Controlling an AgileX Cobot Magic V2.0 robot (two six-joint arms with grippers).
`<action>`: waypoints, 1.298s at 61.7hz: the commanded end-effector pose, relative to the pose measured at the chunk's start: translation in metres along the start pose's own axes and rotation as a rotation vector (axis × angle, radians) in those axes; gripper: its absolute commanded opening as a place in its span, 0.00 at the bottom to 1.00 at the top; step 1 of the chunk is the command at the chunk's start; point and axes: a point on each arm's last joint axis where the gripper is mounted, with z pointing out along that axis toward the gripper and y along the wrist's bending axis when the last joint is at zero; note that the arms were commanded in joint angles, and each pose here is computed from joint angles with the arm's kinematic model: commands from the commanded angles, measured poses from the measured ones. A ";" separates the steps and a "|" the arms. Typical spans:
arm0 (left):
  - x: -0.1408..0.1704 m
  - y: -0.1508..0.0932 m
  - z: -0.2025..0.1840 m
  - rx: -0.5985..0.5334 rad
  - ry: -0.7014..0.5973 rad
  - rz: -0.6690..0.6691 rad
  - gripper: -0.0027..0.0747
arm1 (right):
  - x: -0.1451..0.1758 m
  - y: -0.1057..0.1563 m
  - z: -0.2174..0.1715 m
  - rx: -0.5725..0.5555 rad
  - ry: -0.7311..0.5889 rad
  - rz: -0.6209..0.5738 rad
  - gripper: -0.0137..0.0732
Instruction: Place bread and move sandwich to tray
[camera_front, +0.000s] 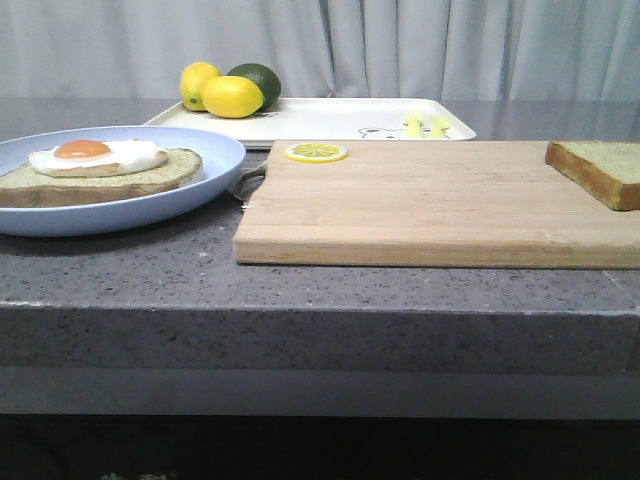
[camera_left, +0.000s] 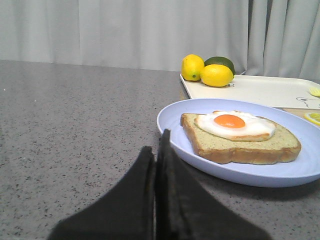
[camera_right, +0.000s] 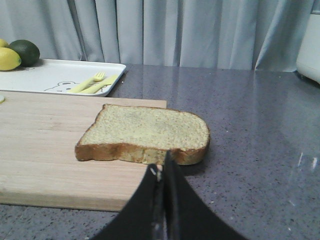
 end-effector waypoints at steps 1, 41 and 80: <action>-0.007 -0.001 -0.002 0.008 -0.098 -0.007 0.01 | -0.011 -0.001 -0.003 0.009 -0.115 -0.006 0.02; -0.008 -0.001 -0.002 0.010 -0.118 -0.007 0.01 | -0.014 -0.001 -0.003 0.009 -0.147 -0.006 0.02; -0.141 -0.009 -0.014 -0.001 -0.073 -0.012 0.01 | -0.133 0.002 -0.020 0.008 -0.093 -0.087 0.02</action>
